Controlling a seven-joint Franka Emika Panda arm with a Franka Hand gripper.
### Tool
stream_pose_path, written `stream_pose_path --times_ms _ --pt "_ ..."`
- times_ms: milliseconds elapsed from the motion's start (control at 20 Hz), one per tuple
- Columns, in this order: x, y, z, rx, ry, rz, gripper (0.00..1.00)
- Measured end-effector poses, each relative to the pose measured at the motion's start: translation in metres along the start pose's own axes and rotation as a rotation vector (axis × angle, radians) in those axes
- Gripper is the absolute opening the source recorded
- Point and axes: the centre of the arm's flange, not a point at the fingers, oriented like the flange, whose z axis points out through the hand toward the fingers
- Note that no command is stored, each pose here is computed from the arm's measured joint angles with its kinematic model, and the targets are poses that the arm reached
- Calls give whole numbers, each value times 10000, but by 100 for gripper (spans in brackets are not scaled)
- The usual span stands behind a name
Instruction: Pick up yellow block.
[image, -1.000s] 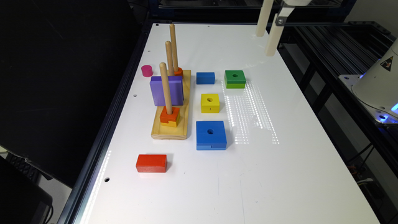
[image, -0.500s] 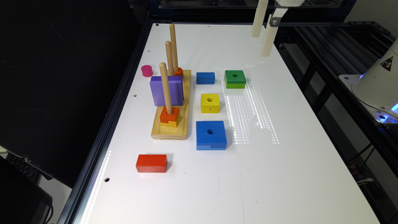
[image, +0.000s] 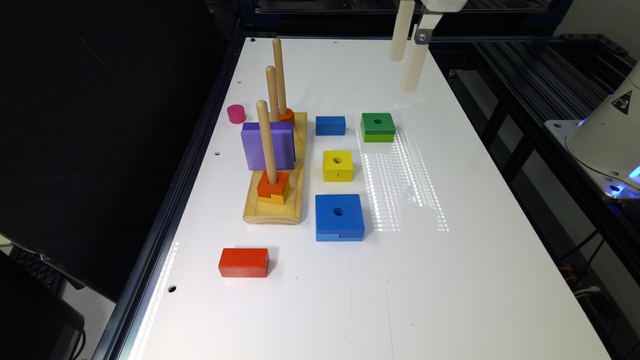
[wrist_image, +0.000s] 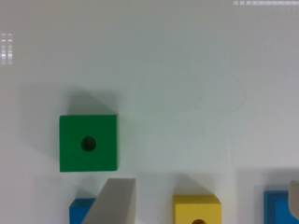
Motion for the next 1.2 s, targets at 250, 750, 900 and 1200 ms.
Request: stream_pose_path --times_ms 250,750,900,1200 --pt "58 -41 3 5 2 22 100" --pt "207 -174 17 32 2 42 100" --pt "221 -188 26 24 -10 42 100" --pt "239 -210 13 52 13 38 100"
